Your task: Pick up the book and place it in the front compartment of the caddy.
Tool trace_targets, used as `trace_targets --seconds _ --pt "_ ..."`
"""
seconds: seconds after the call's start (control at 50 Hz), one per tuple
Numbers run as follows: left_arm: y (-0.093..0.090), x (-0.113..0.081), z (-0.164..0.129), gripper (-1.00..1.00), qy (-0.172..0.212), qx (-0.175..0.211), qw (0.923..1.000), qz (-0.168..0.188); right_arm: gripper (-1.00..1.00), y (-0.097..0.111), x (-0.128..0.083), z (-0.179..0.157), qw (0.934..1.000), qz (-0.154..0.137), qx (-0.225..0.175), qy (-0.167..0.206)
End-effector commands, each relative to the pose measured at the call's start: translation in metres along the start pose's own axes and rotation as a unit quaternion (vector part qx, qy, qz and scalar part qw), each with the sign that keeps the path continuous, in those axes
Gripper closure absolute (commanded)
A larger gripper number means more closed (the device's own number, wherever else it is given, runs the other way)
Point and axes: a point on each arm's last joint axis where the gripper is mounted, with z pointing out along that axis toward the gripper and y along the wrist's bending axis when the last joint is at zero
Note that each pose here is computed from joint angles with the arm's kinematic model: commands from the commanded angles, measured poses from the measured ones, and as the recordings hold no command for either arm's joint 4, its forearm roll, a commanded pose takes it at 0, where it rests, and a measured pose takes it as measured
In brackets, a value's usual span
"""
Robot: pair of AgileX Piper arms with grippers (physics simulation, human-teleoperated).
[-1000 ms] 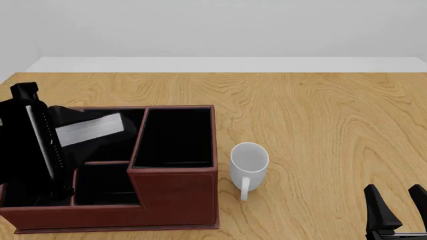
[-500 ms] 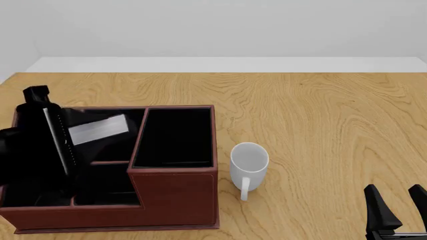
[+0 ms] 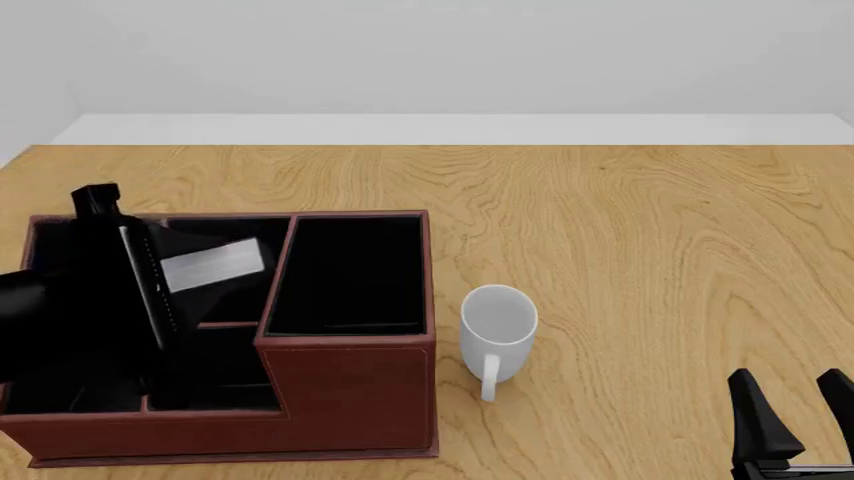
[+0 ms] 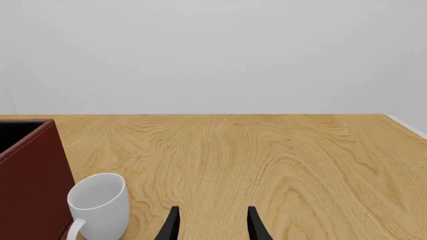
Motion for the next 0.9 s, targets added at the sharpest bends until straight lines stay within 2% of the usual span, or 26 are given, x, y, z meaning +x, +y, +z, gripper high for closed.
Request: trace_targets --seconds 0.02,0.9 --pt "-0.005 0.007 0.016 1.00 0.019 0.011 0.9997 0.015 -1.00 0.000 0.000 0.000 1.0000 0.000 0.000 0.000" --pt "-0.013 0.022 0.039 1.00 0.042 0.015 0.9989 0.013 -1.00 0.000 0.000 0.000 1.0000 0.000 0.000 0.000"
